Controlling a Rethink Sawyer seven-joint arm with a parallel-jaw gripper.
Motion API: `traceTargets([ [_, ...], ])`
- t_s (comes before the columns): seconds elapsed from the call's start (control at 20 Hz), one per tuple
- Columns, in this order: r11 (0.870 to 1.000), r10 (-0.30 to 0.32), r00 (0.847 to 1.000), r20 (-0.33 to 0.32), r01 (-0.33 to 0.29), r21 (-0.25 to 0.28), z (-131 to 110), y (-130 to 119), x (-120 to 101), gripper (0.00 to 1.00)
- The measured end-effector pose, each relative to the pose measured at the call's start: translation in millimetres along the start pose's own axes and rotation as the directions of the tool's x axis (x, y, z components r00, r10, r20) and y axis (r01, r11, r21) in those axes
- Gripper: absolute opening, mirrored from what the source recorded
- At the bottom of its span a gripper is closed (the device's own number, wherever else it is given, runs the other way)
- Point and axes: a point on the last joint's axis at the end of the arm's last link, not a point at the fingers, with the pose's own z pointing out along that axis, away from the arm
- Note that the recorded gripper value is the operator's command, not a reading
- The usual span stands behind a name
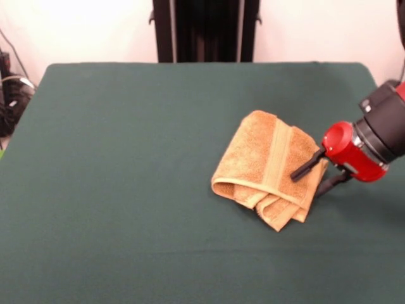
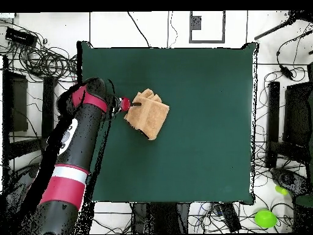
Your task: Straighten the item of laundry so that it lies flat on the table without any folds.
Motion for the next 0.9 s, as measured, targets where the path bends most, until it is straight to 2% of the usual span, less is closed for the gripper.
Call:
traceTargets([
  [0.9, 0.995, -0.069, 0.997, 0.037, 0.066, 0.075, 8.9, -2.7, 2.9, 1.00],
])
